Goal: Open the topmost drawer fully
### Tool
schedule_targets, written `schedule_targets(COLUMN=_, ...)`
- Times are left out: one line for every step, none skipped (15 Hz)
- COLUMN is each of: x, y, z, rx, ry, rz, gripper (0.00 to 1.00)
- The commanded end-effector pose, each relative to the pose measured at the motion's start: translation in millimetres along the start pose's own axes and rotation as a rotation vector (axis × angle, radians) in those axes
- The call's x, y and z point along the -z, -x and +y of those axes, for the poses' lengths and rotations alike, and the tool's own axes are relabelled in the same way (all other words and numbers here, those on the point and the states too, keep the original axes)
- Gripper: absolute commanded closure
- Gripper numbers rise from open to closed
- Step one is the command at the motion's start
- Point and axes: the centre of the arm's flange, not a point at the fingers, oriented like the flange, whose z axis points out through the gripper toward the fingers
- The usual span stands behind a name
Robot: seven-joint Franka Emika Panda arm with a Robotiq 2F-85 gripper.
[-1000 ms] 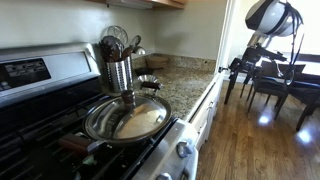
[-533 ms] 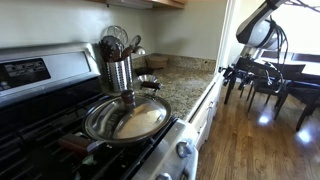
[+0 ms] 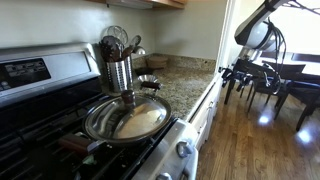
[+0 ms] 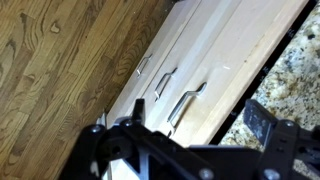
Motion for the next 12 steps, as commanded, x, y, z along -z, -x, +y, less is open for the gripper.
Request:
schedule_targets(x=-24, y=-18, z=2, rx=-0.025, ry=-0.025, rz=0.014, gripper=0.00)
schedule_targets(x=-29, y=-20, z=4, rx=-0.032, ry=-0.024, rz=0.021, gripper=0.00)
schedule_targets(x=-33, y=-21, z=6, rx=-0.034, ry=-0.028, rz=0.026, gripper=0.00)
schedule_targets(x=-38, y=-23, z=8, rx=-0.037, ry=-0.028, rz=0.030, gripper=0.00)
schedule_targets(x=-43, y=-25, z=11, rx=-0.042, ry=-0.027, rz=0.030, gripper=0.00)
schedule_targets(x=-48, y=-27, z=13, rx=-0.057, ry=-0.022, rz=0.029, gripper=0.00)
schedule_targets(x=-51, y=-28, z=16, rx=-0.077, ry=-0.018, rz=0.033, gripper=0.00)
schedule_targets(x=-57, y=-29, z=20, rx=-0.104, ry=-0.015, rz=0.038, gripper=0.00)
schedule_targets(x=-61, y=-30, z=23, rx=-0.129, ry=-0.011, rz=0.046, gripper=0.00)
schedule_targets(x=-66, y=-31, z=26, rx=-0.151, ry=-0.012, rz=0.052, gripper=0.00)
schedule_targets(x=-71, y=-34, z=29, rx=-0.166, ry=-0.019, rz=0.066, gripper=0.00)
schedule_targets(x=-79, y=-37, z=31, rx=-0.173, ry=-0.026, rz=0.077, gripper=0.00)
